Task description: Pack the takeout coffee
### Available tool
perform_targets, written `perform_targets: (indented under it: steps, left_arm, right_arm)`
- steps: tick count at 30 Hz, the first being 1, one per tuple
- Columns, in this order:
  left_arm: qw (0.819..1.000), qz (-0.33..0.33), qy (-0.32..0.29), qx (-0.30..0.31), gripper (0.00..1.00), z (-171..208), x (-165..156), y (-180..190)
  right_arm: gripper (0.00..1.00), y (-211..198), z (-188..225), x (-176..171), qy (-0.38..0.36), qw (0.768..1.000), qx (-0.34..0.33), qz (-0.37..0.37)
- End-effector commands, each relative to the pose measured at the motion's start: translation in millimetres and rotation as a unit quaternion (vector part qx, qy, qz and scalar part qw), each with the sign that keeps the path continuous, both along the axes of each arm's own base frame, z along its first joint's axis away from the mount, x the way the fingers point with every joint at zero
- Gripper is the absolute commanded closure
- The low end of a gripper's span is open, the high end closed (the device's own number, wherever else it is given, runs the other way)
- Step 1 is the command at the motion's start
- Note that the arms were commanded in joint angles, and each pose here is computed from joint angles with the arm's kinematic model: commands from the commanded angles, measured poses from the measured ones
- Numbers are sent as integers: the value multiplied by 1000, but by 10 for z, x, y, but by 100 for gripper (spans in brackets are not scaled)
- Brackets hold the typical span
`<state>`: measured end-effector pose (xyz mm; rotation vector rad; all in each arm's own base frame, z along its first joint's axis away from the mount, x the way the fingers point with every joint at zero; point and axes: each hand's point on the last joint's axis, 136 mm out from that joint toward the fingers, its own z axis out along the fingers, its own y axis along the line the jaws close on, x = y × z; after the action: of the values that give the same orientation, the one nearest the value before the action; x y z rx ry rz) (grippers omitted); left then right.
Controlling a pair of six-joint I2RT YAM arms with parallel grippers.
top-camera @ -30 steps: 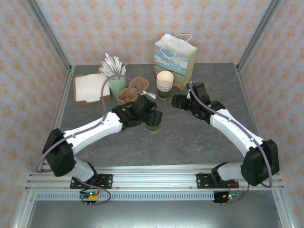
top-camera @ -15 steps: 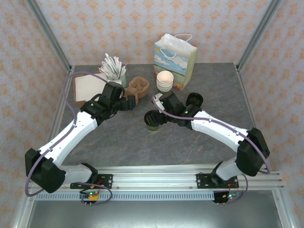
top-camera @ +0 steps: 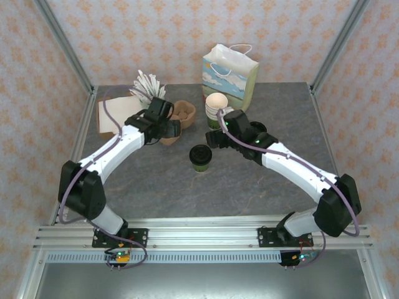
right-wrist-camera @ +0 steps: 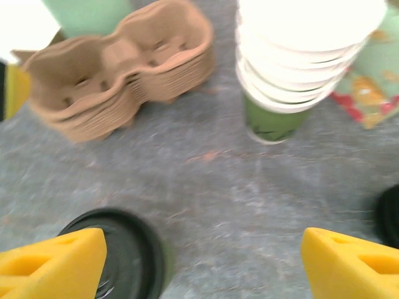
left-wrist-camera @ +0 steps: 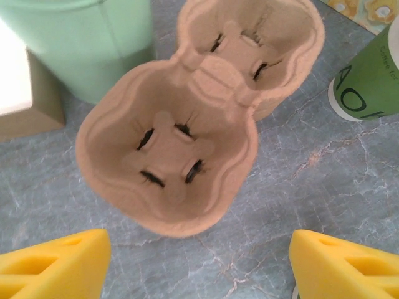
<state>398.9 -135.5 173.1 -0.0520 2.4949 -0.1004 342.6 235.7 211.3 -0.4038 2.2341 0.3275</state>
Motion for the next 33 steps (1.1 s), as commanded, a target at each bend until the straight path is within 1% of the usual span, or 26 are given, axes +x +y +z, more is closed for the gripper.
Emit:
perform_targets:
  steps: [1, 3, 7, 11, 15, 21, 27, 33]
  left_arm:
    - [995, -55, 2, 78, 25, 103, 47, -23]
    - [991, -93, 6, 93, 27, 51, 127, -25]
    - [985, -146, 14, 88, 30, -3, 274, -83]
    - [978, -174, 36, 109, 32, -65, 465, -96]
    - [973, -175, 69, 133, 34, -265, 636, -22]
    - [973, -177, 82, 125, 40, -369, 812, -23]
    - [974, -171, 90, 119, 45, -419, 889, 20]
    - [974, -179, 95, 103, 47, -455, 905, 3]
  right_arm:
    - [18, -158, 198, 152, -34, 997, 14, -61]
    - [18, -154, 161, 152, -33, 998, 10, -58]
    - [18, -161, 172, 138, -35, 998, 7, -53]
    - [18, -204, 231, 100, -44, 998, 4, -51]
    - [18, -257, 234, 55, -45, 997, 8, -57]
    - [18, -271, 166, 38, -34, 997, 10, -64]
    - [18, -250, 139, 41, -26, 997, 15, -66]
    - [18, -232, 81, 52, -16, 998, 13, -67]
